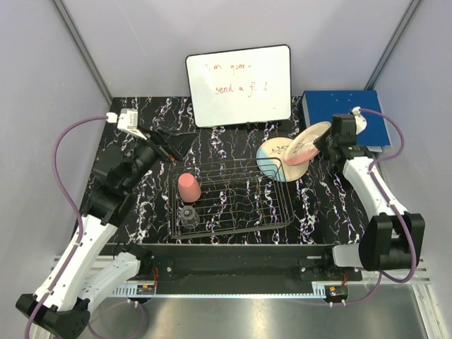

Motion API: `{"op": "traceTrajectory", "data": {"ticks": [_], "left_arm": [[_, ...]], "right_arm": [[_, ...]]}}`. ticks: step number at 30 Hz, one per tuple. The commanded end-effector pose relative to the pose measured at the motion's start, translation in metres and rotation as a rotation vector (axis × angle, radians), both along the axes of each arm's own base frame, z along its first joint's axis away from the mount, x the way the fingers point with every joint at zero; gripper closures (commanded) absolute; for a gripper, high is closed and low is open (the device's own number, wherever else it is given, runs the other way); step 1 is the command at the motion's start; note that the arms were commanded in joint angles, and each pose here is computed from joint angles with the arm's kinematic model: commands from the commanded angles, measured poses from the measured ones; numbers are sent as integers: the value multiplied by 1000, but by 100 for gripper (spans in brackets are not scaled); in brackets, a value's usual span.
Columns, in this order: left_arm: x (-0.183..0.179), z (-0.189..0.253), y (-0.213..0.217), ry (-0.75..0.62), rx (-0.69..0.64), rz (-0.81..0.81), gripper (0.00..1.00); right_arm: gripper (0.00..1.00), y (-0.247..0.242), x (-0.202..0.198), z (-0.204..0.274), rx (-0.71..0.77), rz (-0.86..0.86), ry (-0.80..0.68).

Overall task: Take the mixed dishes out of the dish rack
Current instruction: Place the plate on the plate.

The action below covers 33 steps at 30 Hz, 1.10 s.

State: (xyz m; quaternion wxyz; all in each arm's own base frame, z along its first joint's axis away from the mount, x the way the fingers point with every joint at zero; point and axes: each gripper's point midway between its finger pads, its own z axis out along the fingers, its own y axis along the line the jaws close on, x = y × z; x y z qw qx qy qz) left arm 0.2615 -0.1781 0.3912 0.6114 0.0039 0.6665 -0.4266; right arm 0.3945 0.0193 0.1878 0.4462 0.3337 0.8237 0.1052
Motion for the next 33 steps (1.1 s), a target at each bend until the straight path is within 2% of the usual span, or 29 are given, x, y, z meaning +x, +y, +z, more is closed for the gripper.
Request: {"op": "traceTrajectory", "data": {"ticks": [1,12,18,32,33], "left_arm": [[-5,5,9,-54,11,34,1],[0,-15,6,-20,32,28,1],[4,-27,2,5,44,16,1],[7,-42,-9,47,19,-31,1],[7,-43,-9,49,19,-31,1]], "right_arm": [[100,-1,46,64,7,-14,-254],[100,55,73,21,268,178,-250],[100,70,66,-6,374,208,-212],[100,69,37,-79,356,198,-32],[93,68,37,-86,348,196,-8]]}}
